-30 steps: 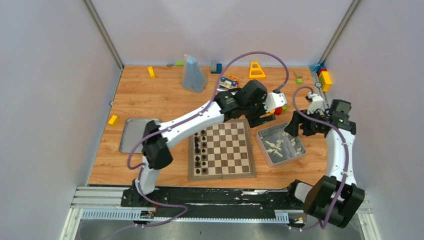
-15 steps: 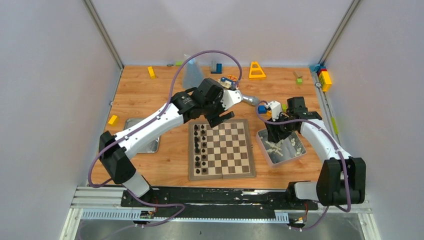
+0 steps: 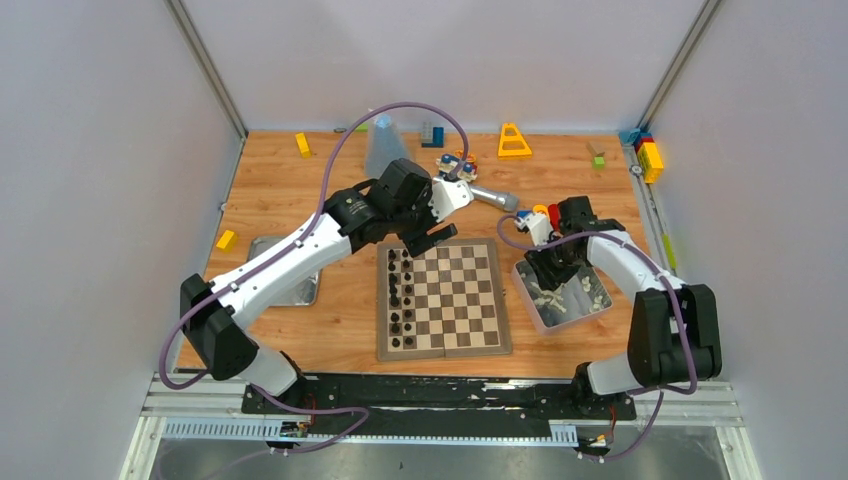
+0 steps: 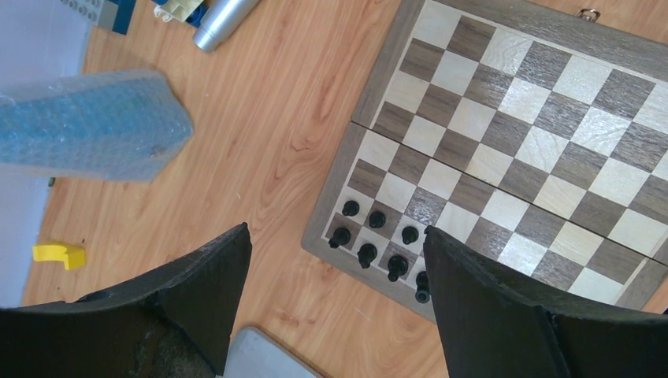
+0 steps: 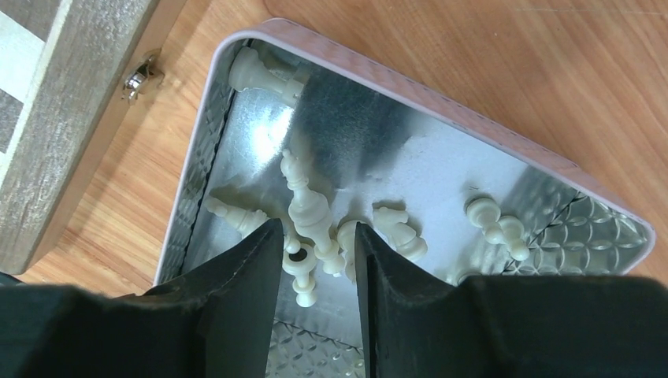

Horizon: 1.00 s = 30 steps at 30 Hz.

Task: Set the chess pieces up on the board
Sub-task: Pick up the chess piece from the storage box.

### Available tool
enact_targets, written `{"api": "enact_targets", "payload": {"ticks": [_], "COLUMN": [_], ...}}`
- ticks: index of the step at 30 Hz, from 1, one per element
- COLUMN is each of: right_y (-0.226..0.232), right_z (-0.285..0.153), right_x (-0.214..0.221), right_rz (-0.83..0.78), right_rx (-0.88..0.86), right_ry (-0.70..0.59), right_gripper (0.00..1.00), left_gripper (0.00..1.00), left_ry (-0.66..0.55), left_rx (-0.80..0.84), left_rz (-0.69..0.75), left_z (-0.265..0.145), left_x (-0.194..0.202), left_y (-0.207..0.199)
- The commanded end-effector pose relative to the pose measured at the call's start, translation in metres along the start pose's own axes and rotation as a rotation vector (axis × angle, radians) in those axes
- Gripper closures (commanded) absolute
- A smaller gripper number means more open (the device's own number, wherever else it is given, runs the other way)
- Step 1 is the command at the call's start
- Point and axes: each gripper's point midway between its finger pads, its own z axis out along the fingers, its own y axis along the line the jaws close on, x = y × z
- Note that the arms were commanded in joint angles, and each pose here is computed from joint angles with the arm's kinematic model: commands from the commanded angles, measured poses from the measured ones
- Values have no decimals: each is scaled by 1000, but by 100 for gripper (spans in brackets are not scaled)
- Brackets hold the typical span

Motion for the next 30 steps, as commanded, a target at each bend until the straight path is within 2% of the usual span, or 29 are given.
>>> {"api": "enact_targets", "payload": {"ticks": [1, 11, 19, 26, 30], "right_y": [-4, 2, 1, -7, -11], "right_z": [5, 21, 26, 11, -8], "right_x": [2, 12, 24, 1, -22], "right_rz": [-43, -52, -66, -78, -58], "right_rx": [20, -17, -4, 26, 18], "right_ry": [15, 57, 102, 23, -77], "right_gripper": [61, 62, 68, 79, 84], "left_gripper": [12, 12, 12, 12, 12], "left_ry": [-48, -41, -37, -58, -110], "left_rx": [-28, -34, -44, -50, -39], "left_rz": [1, -1, -2, -48, -98], "left_z": [-11, -10, -10, -12, -16], "left_x": [-7, -4, -2, -2, -9], "left_y": [8, 10, 13, 22, 31]}}
